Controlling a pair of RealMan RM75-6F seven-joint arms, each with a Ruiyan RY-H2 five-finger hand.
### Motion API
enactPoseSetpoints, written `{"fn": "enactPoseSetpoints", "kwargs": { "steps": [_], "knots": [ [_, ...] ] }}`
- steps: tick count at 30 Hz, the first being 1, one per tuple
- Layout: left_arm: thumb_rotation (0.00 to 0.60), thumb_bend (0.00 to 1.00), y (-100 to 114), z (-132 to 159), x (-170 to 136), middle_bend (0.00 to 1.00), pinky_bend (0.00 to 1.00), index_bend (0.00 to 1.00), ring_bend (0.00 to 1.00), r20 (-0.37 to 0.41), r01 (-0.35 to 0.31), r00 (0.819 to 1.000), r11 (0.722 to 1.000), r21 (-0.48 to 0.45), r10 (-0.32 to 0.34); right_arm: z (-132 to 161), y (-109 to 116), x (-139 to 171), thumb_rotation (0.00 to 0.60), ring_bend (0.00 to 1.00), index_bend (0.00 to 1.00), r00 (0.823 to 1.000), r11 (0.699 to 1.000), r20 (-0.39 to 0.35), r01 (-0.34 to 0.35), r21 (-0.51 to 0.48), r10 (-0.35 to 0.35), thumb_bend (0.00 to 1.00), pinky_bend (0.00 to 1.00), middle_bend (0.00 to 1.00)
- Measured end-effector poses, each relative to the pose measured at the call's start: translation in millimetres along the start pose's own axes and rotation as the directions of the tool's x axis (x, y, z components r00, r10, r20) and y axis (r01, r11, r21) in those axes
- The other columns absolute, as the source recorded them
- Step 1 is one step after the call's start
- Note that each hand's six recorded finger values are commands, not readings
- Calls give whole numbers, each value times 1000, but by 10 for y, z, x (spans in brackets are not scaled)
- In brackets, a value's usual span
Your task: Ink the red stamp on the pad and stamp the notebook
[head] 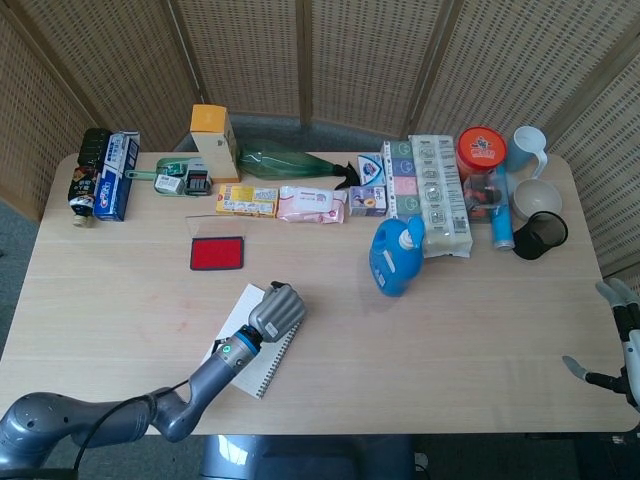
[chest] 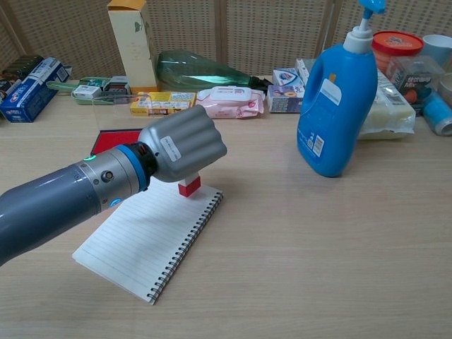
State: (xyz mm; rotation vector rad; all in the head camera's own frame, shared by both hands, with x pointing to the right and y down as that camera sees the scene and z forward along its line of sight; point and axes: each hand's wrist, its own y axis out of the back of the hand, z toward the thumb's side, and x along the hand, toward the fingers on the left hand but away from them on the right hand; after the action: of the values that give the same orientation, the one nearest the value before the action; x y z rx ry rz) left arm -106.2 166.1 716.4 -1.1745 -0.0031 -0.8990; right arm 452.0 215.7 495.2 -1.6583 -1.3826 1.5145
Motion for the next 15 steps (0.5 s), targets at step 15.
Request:
{"fn": "enactPoseSetpoints", "kwargs": {
  "steps": [15],
  "knots": [
    [600,354,-30,224,56,1000,1000,716,1000,37,19,999,1000,-1,-18,-10,18,-2,600,0,0,1000,1000,0,2,-7,-2,160,0,0]
  ]
}}
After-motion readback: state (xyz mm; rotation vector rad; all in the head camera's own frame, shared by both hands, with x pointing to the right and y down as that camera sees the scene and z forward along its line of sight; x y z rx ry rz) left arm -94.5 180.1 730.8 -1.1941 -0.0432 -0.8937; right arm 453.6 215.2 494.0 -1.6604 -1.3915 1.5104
